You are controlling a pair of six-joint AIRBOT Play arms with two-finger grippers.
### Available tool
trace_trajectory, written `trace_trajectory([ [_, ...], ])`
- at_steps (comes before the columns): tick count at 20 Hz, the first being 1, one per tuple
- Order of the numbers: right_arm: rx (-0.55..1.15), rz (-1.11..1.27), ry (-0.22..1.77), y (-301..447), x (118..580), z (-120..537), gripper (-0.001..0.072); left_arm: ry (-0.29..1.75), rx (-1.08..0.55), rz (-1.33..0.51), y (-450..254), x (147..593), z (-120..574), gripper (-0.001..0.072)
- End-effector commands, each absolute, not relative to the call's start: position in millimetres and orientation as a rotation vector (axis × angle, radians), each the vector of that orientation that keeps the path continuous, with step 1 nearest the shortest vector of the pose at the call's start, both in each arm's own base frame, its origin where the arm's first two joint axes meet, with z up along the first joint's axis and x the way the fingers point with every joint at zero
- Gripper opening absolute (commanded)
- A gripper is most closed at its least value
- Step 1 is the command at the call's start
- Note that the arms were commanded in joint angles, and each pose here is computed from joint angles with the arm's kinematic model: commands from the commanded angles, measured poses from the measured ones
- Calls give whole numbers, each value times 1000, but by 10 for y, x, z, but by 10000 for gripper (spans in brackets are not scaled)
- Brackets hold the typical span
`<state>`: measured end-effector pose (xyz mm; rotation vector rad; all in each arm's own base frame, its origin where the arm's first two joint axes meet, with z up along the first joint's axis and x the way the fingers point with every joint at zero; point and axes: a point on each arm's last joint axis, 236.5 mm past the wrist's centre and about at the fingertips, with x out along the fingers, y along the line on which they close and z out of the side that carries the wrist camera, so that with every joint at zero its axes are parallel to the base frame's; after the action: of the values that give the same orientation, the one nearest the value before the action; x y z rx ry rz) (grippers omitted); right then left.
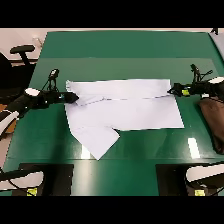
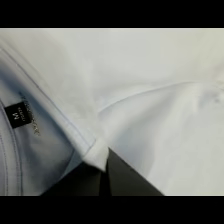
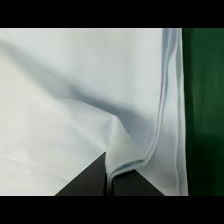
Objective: Fold the shirts.
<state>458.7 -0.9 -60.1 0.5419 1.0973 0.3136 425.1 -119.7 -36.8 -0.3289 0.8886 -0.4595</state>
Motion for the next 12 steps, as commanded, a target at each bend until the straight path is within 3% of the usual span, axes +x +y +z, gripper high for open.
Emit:
trace_trajectory([
  [1,536,336,1116,28,4523,-633,23,895,-322,-462,-1206,4231,-396,21],
  [2,522,356,1118,35,4508,-614,78,899,-321,-468,-1193,4221,-387,21],
  [4,520,367,1105,-51,4528,-518,388,903,-341,-468,-1089,4220,-340,22],
  [5,524,370,1096,-109,4544,-451,398,906,-357,-469,-1009,4207,-306,24],
  [6,529,375,1091,-173,4547,-381,415,913,-375,-481,-957,4181,-264,100],
  [7,536,383,1089,-230,4540,-308,529,925,-396,-507,-931,4141,-207,414],
  [8,544,394,1094,-266,4517,-242,564,942,-421,-546,-919,4080,-134,529],
  [12,596,377,1101,-483,4314,-28,563,991,-473,-679,-877,3800,165,529],
])
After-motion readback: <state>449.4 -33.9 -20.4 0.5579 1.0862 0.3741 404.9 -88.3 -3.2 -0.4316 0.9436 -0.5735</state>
